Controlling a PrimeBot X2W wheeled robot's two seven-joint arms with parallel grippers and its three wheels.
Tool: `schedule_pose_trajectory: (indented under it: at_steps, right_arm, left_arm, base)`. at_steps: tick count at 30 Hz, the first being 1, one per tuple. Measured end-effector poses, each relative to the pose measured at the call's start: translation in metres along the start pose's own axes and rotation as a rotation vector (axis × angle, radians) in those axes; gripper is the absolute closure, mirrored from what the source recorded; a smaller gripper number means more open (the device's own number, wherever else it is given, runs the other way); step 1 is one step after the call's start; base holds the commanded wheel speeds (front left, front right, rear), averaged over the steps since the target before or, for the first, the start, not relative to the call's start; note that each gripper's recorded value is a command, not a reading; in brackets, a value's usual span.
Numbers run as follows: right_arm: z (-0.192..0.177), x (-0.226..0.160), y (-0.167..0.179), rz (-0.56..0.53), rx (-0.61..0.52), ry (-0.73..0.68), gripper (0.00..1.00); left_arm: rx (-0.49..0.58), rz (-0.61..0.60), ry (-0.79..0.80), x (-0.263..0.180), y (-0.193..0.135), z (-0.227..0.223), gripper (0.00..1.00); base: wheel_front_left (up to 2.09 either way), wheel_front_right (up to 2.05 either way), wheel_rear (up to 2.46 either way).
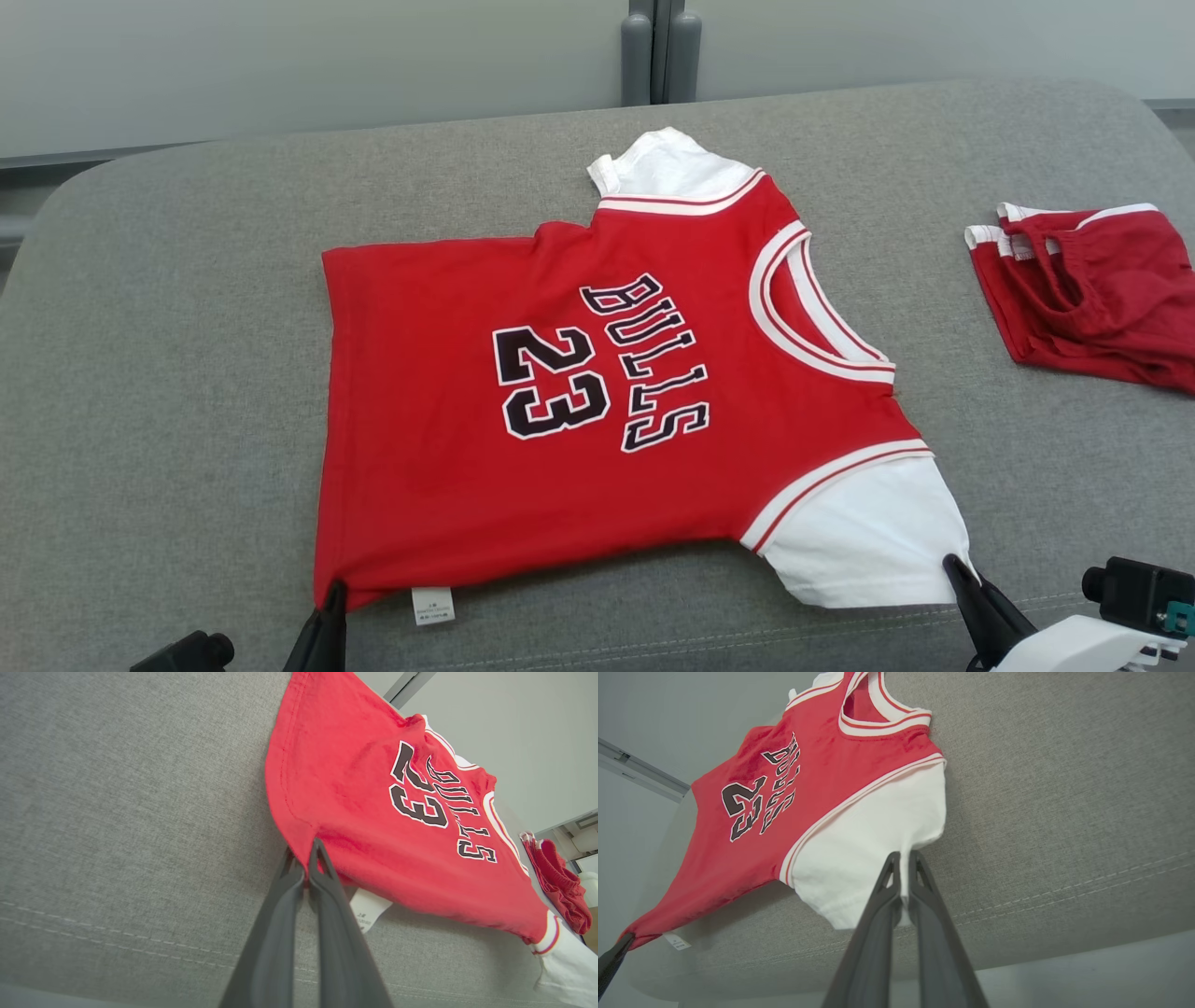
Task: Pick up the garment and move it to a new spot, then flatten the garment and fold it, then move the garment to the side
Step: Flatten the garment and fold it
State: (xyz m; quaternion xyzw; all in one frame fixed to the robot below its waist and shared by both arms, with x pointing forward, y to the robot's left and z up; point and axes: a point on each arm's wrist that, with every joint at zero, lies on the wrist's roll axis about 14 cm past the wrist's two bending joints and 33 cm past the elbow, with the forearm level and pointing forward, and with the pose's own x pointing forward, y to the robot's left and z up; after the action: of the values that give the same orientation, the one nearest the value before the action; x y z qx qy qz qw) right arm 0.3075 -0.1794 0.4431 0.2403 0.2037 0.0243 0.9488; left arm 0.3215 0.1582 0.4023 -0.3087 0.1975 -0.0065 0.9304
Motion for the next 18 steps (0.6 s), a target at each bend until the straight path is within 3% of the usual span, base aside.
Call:
schedule_pose_trajectory:
  at_steps: [18]
  right_arm:
    - [0.004,0.026,0.010,0.032,-0.009,-0.003,1.00]
  left_arm:
    - [-0.057,0.028,0.073,-0.003,0.004,-0.011,1.00]
  base:
    - [0.00,0.00,0.00]
